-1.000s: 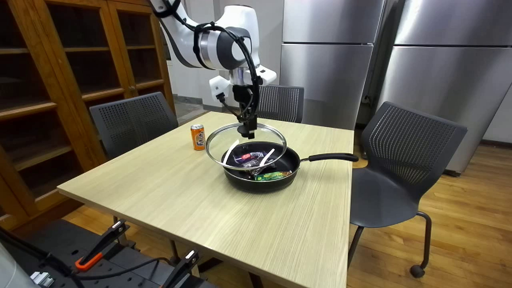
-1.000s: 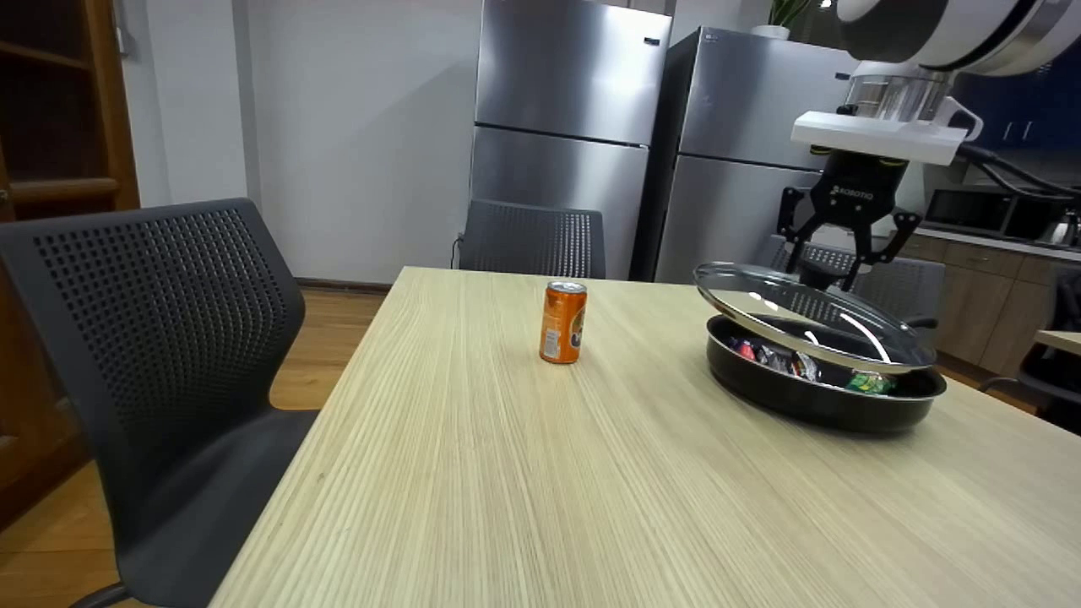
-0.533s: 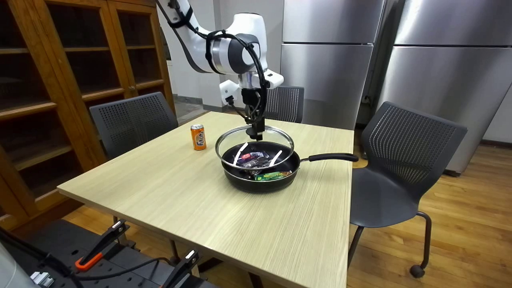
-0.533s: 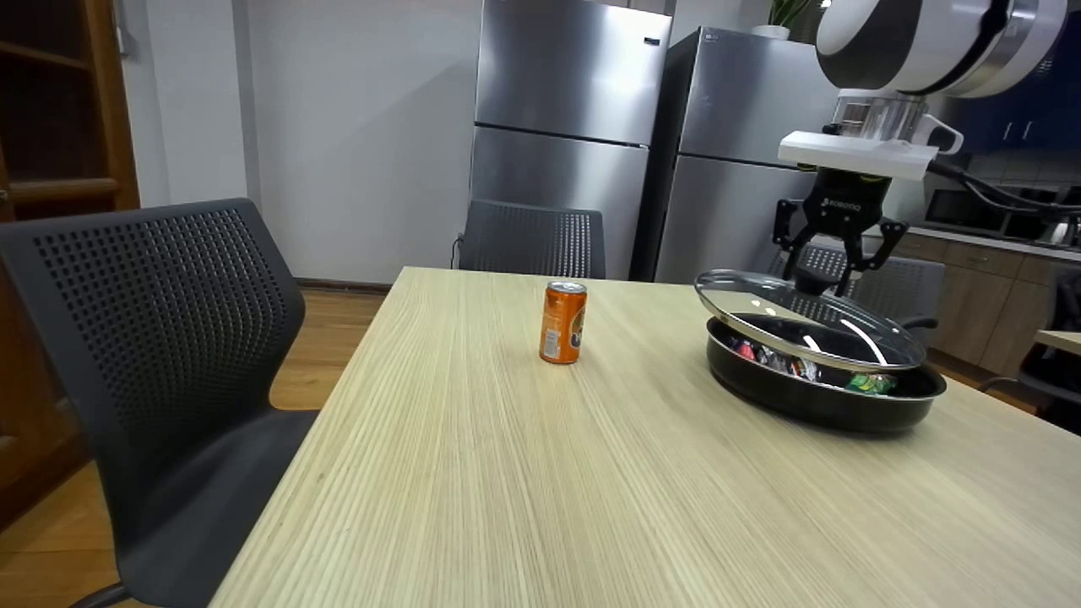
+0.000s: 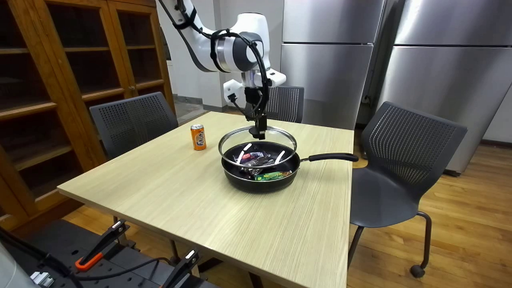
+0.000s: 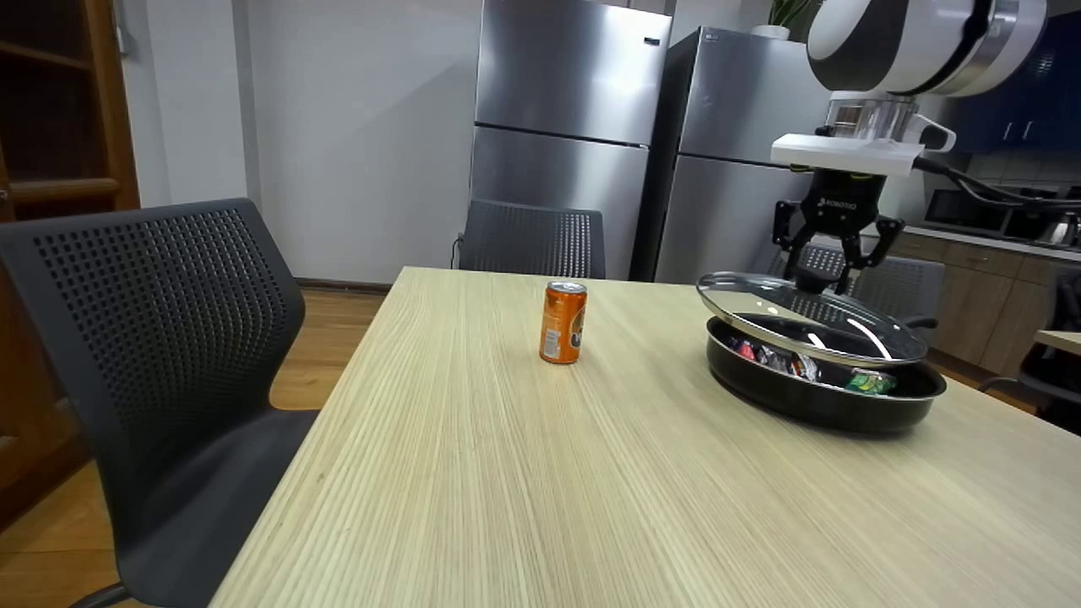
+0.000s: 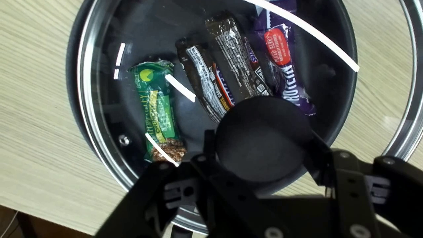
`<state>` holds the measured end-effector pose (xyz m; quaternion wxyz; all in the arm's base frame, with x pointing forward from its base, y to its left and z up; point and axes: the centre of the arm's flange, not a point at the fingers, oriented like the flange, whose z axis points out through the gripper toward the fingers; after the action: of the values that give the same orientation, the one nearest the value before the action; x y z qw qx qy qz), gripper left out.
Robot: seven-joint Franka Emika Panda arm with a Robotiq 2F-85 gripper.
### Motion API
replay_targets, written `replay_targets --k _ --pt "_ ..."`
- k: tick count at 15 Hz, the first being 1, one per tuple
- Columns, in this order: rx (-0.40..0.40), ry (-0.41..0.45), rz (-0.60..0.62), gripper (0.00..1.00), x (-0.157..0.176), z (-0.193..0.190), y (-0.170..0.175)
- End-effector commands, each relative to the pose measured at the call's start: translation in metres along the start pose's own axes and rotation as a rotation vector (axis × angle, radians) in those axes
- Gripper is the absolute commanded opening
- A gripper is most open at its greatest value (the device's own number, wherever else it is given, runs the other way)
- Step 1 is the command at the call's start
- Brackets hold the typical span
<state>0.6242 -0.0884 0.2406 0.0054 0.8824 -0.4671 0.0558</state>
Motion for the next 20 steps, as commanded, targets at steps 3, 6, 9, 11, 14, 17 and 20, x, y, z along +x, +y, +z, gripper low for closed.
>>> replay_targets --k 3,6,9,11,14,17,20 --pt "-0.038 0.001 0.038 0.39 0.016 -0.002 -0.010" --pt "-0.054 -0.005 0.043 0.39 0.018 0.008 -0.009" --pt "-0.064 -0.008 0.045 0.39 0.020 0.015 -0.009" --pt "-0.067 -0.007 0.048 0.39 0.022 0.017 -0.007" --pt "-0.072 -0.006 0.052 0.39 0.026 0.022 -0.007" --pt "-0.076 -0.007 0.054 0.39 0.029 0.024 -0.008" --pt "-0.077 -0.013 0.049 0.39 0.029 0.026 -0.005"
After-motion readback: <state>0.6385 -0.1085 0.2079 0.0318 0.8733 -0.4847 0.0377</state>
